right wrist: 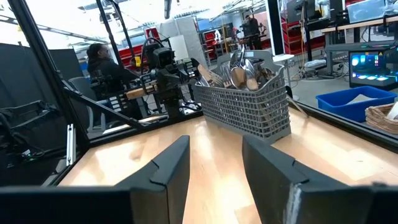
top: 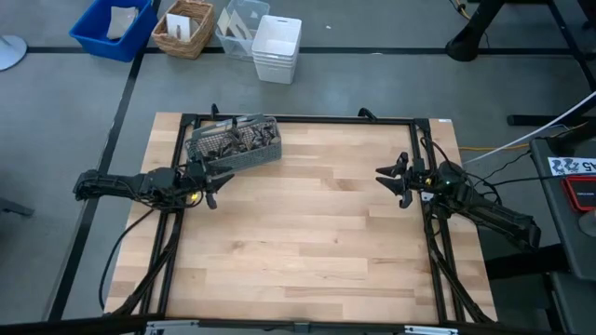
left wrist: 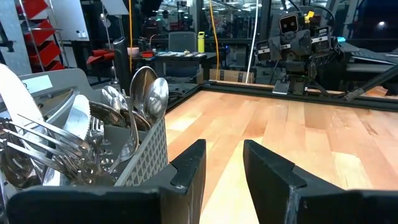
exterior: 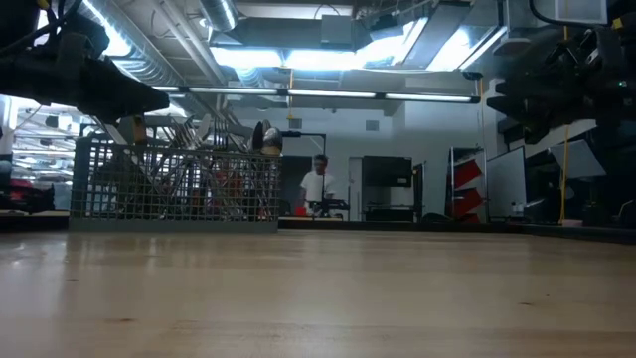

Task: Sort silverware
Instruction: Return to Home Position

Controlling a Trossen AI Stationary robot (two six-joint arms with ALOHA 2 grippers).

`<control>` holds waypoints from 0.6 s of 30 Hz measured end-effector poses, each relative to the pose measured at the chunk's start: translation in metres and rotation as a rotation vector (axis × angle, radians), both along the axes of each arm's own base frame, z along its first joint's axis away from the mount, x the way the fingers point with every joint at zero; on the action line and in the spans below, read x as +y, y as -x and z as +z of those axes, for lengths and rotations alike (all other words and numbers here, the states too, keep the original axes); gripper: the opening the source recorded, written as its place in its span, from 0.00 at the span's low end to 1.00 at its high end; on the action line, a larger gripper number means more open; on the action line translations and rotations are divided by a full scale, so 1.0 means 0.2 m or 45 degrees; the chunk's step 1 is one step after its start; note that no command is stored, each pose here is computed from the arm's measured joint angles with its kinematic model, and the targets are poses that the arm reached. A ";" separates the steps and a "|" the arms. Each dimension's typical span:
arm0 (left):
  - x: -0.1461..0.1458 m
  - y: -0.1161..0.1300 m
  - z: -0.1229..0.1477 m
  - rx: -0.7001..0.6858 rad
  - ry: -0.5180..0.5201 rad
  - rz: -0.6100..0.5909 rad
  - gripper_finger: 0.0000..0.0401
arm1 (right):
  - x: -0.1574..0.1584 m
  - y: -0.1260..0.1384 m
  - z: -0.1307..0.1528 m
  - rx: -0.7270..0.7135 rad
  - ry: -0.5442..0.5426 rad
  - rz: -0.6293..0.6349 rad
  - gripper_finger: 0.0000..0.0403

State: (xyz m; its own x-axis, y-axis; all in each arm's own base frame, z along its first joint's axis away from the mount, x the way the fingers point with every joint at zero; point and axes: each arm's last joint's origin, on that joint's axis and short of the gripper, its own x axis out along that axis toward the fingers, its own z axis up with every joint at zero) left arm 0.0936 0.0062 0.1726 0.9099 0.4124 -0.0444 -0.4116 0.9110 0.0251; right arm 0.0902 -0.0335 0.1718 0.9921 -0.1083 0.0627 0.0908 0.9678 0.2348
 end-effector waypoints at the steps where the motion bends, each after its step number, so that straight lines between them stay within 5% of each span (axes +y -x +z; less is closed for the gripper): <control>1: 0.00 0.00 0.00 0.000 0.000 0.000 0.25 | 0.00 0.00 0.00 0.000 0.000 0.000 0.37; 18: 0.00 0.00 0.00 0.000 0.000 0.000 0.25 | 0.06 -0.02 0.00 0.003 -0.004 0.120 0.37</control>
State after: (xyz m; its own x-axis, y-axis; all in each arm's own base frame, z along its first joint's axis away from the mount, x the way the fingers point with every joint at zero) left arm 0.0936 0.0062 0.1726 0.9099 0.4124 -0.0448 -0.4116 0.9110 0.0252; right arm 0.0938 -0.0219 0.1714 0.9981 -0.0149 0.0602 0.0002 0.9714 0.2374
